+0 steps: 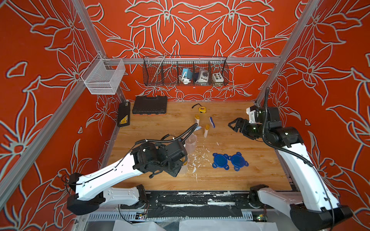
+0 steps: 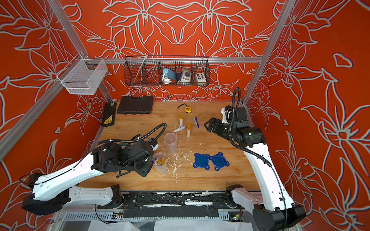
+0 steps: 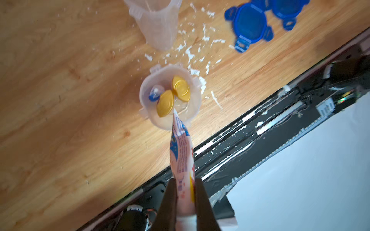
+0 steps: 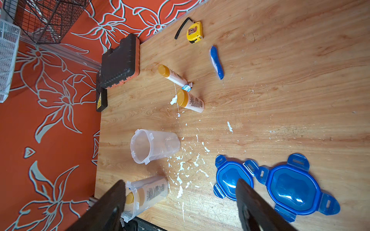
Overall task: Pack away toiletry kits
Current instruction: Place the toiletry item into the container.
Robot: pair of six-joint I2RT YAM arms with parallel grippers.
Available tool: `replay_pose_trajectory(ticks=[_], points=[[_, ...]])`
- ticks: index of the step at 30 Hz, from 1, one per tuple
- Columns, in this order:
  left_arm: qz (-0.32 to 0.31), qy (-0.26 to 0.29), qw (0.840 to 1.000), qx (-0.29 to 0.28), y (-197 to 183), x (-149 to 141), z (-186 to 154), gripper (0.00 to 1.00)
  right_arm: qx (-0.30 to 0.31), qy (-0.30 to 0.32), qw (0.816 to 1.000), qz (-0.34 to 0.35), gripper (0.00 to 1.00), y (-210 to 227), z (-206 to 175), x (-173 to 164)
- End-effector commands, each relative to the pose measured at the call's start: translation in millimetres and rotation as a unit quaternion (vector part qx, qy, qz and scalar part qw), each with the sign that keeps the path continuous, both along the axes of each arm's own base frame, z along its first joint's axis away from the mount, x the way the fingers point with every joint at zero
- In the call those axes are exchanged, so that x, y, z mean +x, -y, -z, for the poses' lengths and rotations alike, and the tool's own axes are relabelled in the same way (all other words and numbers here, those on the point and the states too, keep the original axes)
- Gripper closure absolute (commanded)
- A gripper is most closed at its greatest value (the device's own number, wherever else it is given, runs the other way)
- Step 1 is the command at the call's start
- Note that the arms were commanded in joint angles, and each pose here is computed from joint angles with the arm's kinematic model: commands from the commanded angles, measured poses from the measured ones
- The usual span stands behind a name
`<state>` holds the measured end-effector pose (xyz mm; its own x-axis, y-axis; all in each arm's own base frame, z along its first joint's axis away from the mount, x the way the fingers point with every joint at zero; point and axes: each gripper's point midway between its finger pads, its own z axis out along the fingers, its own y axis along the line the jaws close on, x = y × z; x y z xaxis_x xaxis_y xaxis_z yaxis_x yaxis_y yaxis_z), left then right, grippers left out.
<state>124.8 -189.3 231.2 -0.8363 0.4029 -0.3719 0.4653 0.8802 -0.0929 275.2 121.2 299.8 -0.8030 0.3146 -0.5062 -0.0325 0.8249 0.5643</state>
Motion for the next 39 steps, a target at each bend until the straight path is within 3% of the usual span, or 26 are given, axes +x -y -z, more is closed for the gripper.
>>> replay_pose_trajectory(ticks=[1,8,18,25,32,39], points=[[-0.02,-0.014,0.999,0.032,-13.9,-3.0,11.3,0.98,-0.007,0.001,1.0,-0.018,0.14,-2.2,0.2,-8.2],[-0.012,-0.009,0.999,0.051,-10.8,3.4,16.8,0.98,-0.018,0.009,1.0,-0.024,0.13,-0.3,-3.9,-10.1],[-0.005,-0.015,1.0,-0.005,15.3,5.3,-17.9,0.98,-0.025,0.007,0.999,-0.025,0.13,1.0,1.1,-9.3],[0.008,-0.017,0.998,0.063,12.6,19.2,10.1,0.99,-0.024,0.004,0.999,-0.03,0.1,-0.7,2.1,-8.9],[0.014,-0.027,0.998,0.059,12.8,28.9,22.8,0.99,-0.023,-0.002,0.999,-0.035,0.08,-1.7,5.2,-11.1],[0.034,-0.058,0.997,0.034,24.6,19.2,32.3,0.99,-0.029,0.001,0.999,-0.032,0.08,0.6,4.5,-12.2]])
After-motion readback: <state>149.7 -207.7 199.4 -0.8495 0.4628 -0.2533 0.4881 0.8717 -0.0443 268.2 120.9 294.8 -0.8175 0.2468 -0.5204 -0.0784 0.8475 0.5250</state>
